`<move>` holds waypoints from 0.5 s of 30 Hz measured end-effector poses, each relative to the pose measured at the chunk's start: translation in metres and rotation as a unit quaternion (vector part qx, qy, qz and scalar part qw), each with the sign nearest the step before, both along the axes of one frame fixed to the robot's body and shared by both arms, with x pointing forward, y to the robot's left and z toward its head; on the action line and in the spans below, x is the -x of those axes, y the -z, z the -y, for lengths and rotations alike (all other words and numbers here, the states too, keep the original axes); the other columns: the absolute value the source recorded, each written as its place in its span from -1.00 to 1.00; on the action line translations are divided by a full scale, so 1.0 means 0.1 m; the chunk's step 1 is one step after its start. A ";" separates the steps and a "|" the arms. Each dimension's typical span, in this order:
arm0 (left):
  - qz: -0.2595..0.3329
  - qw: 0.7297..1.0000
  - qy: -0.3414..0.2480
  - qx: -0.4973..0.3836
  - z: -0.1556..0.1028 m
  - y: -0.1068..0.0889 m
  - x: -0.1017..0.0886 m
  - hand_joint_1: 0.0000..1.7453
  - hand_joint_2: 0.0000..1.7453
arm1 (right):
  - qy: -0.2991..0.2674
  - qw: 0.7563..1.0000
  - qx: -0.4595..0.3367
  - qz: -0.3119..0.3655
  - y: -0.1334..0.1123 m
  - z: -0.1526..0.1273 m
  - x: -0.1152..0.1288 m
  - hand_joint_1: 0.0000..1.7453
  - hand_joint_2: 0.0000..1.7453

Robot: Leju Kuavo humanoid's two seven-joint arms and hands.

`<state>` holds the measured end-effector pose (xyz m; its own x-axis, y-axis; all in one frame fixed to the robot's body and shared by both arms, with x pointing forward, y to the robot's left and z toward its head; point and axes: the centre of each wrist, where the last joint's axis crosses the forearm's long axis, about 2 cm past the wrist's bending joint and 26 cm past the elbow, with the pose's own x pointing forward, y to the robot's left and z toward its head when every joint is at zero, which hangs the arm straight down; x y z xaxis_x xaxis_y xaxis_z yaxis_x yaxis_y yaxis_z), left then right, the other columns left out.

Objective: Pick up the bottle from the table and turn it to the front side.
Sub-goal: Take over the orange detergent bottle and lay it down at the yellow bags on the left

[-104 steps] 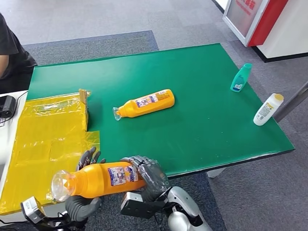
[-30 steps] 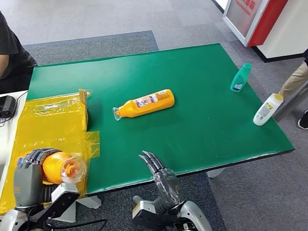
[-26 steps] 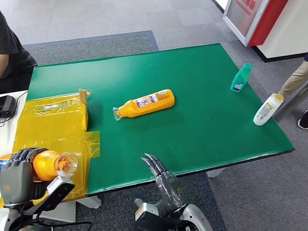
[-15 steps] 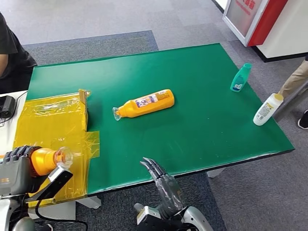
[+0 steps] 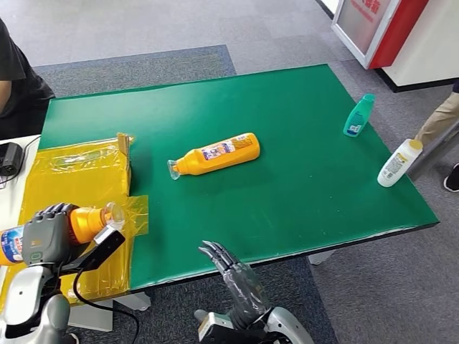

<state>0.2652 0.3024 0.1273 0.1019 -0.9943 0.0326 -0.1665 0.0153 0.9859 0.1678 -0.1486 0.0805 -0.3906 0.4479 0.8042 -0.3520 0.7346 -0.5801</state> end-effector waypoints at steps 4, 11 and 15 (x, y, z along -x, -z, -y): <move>-0.003 1.000 0.016 0.000 0.14 -0.01 -0.09 0.86 1.00 | -0.008 1.000 0.002 -0.003 0.02 -0.01 -0.01 -1.00 1.00; -0.010 0.998 0.060 -0.013 0.47 -0.05 -0.22 0.56 1.00 | -0.020 1.000 0.006 -0.006 0.04 -0.03 -0.02 -1.00 1.00; -0.026 0.996 0.084 -0.028 0.55 0.00 -0.22 -0.01 1.00 | -0.023 1.000 0.006 -0.010 0.05 -0.04 -0.02 -1.00 1.00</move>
